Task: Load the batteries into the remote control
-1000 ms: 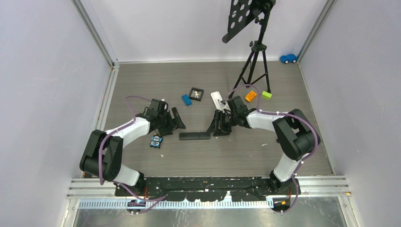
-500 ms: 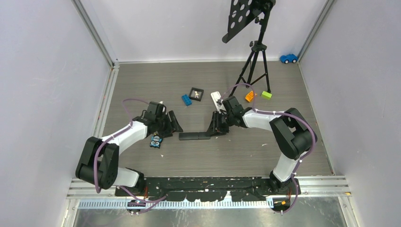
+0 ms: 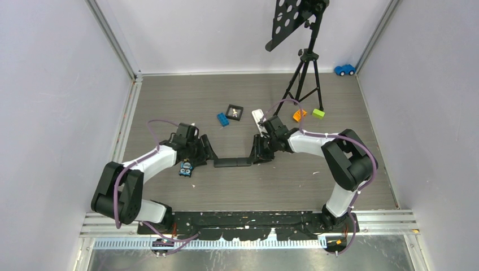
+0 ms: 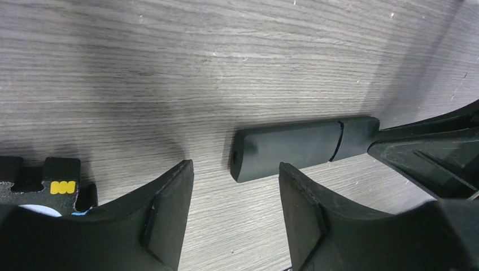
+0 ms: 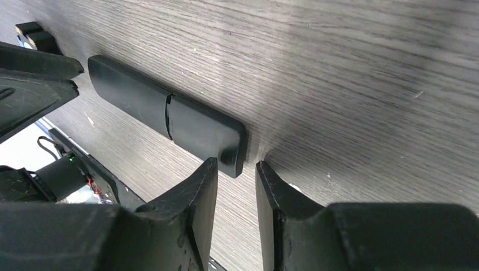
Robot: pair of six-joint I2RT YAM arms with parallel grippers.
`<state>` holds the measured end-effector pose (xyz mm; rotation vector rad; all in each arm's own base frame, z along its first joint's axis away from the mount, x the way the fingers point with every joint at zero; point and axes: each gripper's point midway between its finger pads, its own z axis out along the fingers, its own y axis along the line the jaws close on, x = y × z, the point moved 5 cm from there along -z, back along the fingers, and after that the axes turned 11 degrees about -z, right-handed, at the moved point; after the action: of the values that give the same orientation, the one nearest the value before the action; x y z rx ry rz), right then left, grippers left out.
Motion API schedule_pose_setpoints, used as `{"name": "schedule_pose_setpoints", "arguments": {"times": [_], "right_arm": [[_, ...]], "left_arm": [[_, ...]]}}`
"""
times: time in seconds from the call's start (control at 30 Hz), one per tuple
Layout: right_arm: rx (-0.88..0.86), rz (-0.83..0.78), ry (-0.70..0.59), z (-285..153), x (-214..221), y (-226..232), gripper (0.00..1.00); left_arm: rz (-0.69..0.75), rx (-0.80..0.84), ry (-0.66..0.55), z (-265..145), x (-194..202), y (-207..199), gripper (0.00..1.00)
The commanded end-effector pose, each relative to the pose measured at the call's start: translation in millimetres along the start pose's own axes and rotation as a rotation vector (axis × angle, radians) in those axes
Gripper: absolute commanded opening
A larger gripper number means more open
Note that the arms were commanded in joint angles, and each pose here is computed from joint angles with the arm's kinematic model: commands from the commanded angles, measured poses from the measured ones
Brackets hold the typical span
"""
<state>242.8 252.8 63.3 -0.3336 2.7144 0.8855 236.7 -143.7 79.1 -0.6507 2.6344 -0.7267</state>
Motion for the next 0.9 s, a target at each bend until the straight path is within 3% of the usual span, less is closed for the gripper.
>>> {"name": "schedule_pose_setpoints", "arguments": {"times": [0.0,0.37,0.67,0.87], "right_arm": [[0.019,-0.069,-0.034,2,-13,6,0.35],[-0.002,-0.082,-0.004,9,-6,16,0.19],[-0.020,-0.070,0.006,22,-3,26,0.17],[-0.028,-0.079,-0.020,37,-5,45,0.17]], "left_arm": [[-0.006,0.019,-0.001,3,2,1,0.57],[-0.051,0.062,0.034,12,9,0,0.44],[-0.069,0.097,0.101,26,19,0,0.30],[-0.070,0.110,0.132,34,27,-3,0.25]]}}
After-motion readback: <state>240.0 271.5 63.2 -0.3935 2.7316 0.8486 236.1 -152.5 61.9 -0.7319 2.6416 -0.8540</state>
